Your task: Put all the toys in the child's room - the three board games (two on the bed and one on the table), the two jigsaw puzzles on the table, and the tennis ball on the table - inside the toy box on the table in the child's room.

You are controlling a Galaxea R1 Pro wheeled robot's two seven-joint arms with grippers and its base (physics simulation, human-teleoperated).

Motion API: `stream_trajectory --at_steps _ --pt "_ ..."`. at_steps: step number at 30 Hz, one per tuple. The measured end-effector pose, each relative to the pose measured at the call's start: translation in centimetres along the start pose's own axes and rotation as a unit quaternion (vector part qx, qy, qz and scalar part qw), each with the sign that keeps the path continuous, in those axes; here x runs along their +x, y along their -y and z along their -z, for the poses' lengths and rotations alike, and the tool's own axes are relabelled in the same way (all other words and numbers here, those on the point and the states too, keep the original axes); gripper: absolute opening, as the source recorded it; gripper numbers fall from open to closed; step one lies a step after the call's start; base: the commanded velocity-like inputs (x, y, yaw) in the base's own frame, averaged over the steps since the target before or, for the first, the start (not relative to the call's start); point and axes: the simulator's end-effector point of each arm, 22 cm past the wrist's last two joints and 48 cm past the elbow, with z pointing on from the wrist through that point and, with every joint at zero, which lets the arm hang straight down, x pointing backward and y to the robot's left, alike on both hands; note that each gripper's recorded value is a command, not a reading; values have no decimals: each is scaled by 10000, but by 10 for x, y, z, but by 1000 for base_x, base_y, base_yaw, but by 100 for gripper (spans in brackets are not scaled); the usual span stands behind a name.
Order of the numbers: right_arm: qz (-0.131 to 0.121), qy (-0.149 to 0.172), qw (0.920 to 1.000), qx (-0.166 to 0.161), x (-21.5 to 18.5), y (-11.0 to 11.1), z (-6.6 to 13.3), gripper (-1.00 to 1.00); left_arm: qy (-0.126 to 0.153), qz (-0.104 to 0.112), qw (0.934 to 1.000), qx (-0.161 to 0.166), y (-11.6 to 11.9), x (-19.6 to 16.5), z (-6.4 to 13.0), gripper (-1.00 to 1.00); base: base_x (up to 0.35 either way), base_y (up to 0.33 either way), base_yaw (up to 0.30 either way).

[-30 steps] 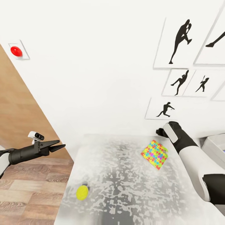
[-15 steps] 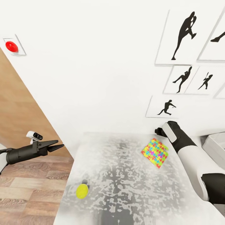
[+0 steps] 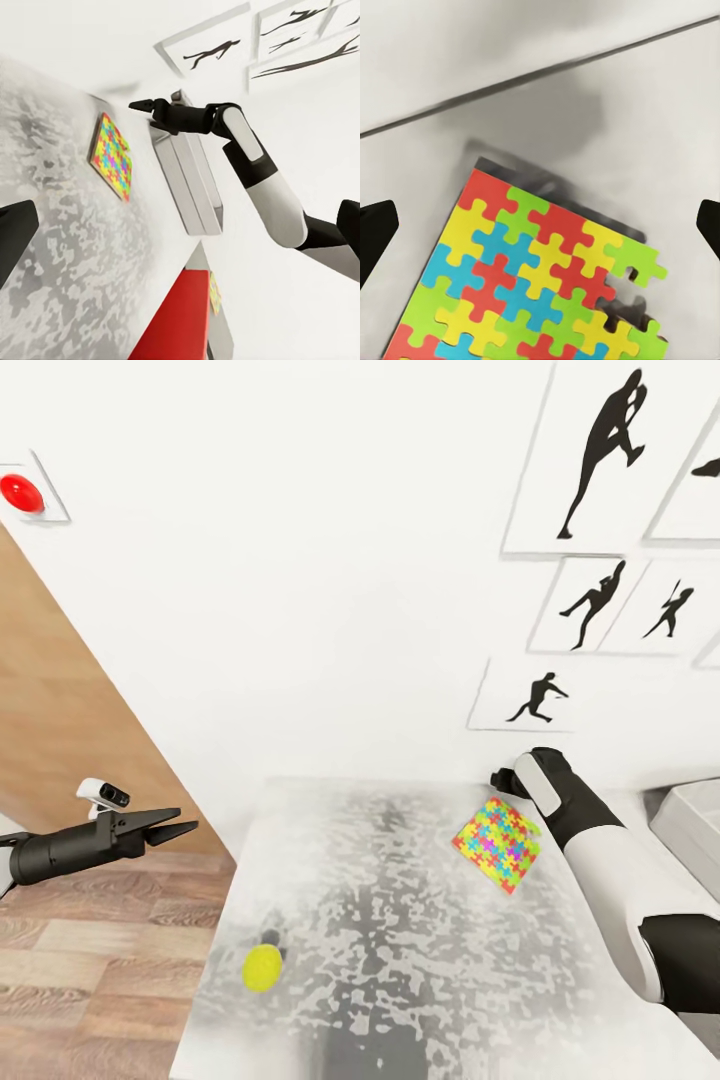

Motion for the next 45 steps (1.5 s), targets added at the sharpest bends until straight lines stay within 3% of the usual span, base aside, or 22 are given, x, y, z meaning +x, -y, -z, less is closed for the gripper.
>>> stream_trajectory --at_steps 17,29,45 --pt "-18 56 10000 -12 -13 -6 -5 100 -30 129 9999 -45 -14 4 -2 100 0 0 0" --pt "17 50 9998 -168 -17 -36 -5 100 -48 218 9997 -78 -24 7 -3 100 0 0 0" --pt "62 -66 9999 -91 -5 -33 -21 100 -76 338 9993 -119 -37 11 -5 100 0 0 0"
